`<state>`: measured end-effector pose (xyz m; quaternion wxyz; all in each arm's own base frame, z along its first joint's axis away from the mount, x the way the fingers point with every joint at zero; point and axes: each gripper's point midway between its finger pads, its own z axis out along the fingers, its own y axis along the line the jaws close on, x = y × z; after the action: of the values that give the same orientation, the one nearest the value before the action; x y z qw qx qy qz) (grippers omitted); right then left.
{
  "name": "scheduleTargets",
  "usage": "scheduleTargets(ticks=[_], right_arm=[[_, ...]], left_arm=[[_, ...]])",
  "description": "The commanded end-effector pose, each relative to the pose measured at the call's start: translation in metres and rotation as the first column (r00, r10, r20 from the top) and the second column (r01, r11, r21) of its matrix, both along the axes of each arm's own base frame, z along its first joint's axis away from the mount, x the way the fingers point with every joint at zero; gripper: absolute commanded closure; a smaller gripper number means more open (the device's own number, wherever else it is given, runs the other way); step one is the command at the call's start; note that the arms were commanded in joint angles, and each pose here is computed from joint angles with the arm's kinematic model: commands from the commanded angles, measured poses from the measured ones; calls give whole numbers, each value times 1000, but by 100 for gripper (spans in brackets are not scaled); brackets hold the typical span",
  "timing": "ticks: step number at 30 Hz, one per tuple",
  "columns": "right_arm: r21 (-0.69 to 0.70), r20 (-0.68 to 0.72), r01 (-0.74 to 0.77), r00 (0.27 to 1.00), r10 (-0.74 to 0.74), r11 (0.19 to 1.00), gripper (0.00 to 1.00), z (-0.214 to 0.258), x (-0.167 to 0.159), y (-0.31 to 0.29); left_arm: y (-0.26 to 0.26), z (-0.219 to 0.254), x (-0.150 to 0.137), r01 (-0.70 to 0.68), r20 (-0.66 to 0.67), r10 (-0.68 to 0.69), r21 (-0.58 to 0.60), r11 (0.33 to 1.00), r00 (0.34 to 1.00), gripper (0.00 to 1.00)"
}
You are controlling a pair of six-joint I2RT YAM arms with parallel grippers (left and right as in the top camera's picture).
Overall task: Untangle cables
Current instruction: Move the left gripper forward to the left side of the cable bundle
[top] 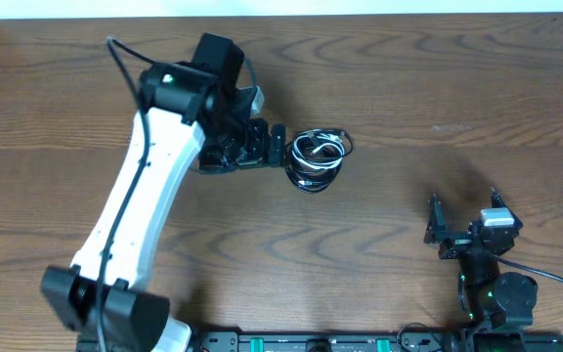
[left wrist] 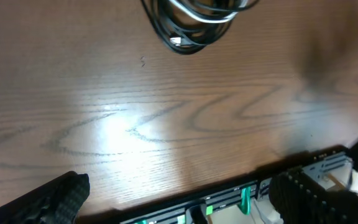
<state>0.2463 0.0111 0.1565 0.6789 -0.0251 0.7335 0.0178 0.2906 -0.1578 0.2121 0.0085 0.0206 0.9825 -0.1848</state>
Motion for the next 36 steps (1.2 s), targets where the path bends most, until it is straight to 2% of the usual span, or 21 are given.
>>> scheduleTargets(ticks=[1, 8, 12, 23, 25, 26, 28, 31, 33, 36], right_arm=[[-12, -2, 6, 1000, -6, 1000, 1, -1, 0, -1], [-12, -1, 3, 1000, -3, 1000, 1, -1, 0, -1], [-12, -1, 3, 1000, -3, 1000, 1, -1, 0, -1], [-12, -1, 3, 1000, -3, 1000, 1, -1, 0, -1], [18, 64, -22, 998, 21, 1000, 1, 16, 0, 4], [102, 85, -108, 991, 99, 989, 1, 22, -1, 18], [289, 83, -342, 940, 332, 894, 1, 25, -14, 60], [467, 113, -545, 818, 565, 696, 1, 38, -39, 99], [424, 187, -656, 738, 648, 624, 1, 59, -55, 113], [239, 407, -757, 647, 645, 608, 1, 123, -79, 112]], left_arm=[[1, -15, 6, -33, -49, 35, 35, 999, 998, 2], [-1, -39, 12, -30, -113, 36, 58, 998, 993, 2], [-2, -47, 14, -74, -135, 82, 67, 995, 987, 2], [2, -50, 18, -75, -119, 86, 94, 993, 989, 2], [1, -49, 23, -77, -97, 86, 85, 993, 992, 2], [0, -49, 25, -78, -87, 85, 81, 994, 993, 2], [-1, -49, 27, -79, -78, 85, 77, 994, 993, 2], [0, -50, 28, -80, -74, 86, 81, 994, 994, 2], [0, -50, 28, -79, -73, 85, 82, 993, 994, 2], [0, -50, 28, -79, -73, 85, 82, 993, 994, 2]])
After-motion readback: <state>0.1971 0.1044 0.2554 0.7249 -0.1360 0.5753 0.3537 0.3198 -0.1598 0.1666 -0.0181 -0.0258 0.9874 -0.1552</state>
